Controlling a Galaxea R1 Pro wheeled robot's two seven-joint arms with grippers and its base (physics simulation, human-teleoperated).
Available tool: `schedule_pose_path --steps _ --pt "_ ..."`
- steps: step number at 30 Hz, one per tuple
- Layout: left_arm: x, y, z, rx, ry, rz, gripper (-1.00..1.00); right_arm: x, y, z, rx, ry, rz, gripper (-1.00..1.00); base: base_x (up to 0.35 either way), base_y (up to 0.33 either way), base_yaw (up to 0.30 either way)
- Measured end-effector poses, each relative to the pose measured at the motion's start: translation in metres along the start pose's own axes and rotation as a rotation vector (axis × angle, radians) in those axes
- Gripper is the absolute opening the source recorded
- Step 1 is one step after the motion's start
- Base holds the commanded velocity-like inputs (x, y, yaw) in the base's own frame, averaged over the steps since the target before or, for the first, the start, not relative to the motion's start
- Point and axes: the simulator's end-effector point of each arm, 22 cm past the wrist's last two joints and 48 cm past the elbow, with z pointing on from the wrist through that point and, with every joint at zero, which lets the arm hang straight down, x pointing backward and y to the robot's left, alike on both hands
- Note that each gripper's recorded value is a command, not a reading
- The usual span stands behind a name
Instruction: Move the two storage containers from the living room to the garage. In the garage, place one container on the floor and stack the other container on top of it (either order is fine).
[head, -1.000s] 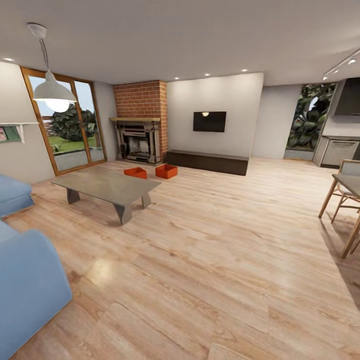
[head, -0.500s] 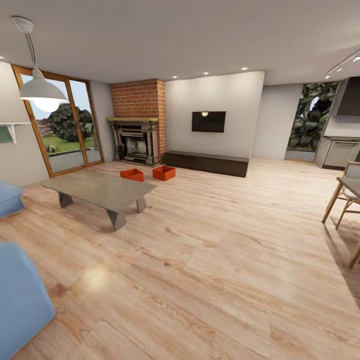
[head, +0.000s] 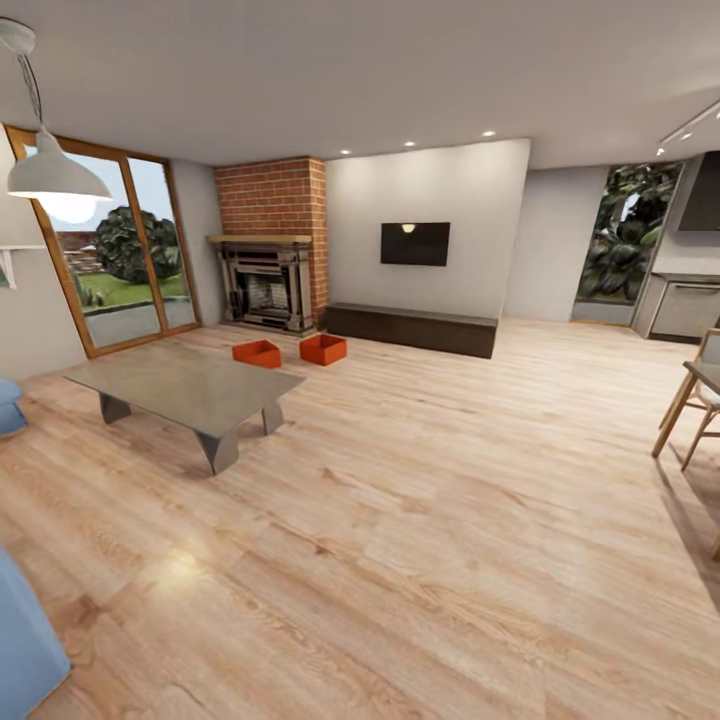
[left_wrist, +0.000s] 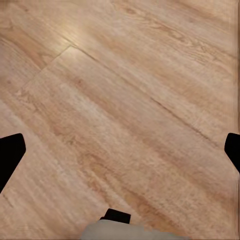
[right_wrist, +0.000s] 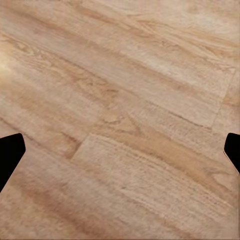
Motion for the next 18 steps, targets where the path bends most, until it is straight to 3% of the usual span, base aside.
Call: schedule_pose_path --steps 18 --pt "-0.0002 0.0000 0.0002 0.000 -0.001 0.000 1.00 0.0000 0.0000 0.0000 0.000 0.000 0.000 1.00 0.327 -0.135 0.000"
